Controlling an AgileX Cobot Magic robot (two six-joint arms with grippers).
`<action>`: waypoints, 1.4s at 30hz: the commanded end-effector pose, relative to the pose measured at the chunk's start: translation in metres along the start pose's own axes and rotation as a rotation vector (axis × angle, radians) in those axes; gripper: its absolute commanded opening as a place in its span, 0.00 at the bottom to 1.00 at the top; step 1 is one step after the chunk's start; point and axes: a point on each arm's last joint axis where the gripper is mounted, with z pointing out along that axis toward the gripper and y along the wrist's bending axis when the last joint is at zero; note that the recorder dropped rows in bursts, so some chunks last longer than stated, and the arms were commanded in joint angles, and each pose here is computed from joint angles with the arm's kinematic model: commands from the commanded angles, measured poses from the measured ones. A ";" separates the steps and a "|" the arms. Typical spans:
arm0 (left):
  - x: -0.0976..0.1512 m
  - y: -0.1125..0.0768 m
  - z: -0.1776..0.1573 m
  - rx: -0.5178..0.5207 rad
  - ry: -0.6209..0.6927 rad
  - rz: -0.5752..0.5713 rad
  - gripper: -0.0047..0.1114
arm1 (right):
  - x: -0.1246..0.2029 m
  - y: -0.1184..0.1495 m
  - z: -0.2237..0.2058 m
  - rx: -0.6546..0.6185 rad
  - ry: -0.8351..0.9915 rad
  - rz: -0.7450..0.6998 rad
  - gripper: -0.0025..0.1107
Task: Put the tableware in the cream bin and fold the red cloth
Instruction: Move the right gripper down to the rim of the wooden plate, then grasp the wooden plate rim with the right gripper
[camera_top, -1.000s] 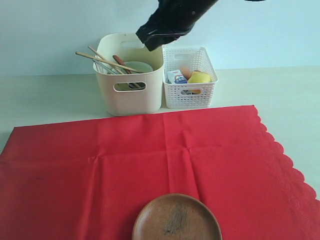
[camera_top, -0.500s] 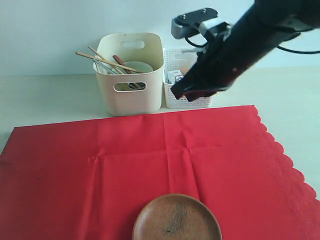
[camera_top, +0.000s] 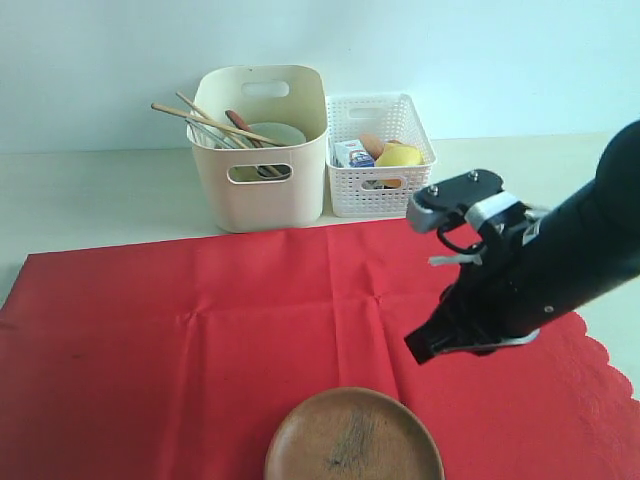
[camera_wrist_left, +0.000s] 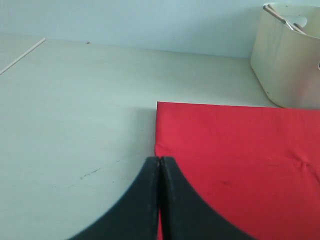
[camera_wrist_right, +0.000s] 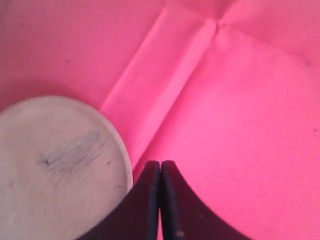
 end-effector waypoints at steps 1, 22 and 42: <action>-0.002 0.000 0.000 0.005 -0.018 0.007 0.05 | 0.015 0.002 0.006 -0.024 0.028 -0.021 0.13; -0.002 0.000 0.000 0.005 -0.018 0.007 0.05 | 0.024 0.002 0.039 -0.109 0.115 0.104 0.41; -0.002 0.000 0.000 0.005 -0.018 0.007 0.05 | 0.033 0.008 0.067 -0.250 0.202 0.102 0.40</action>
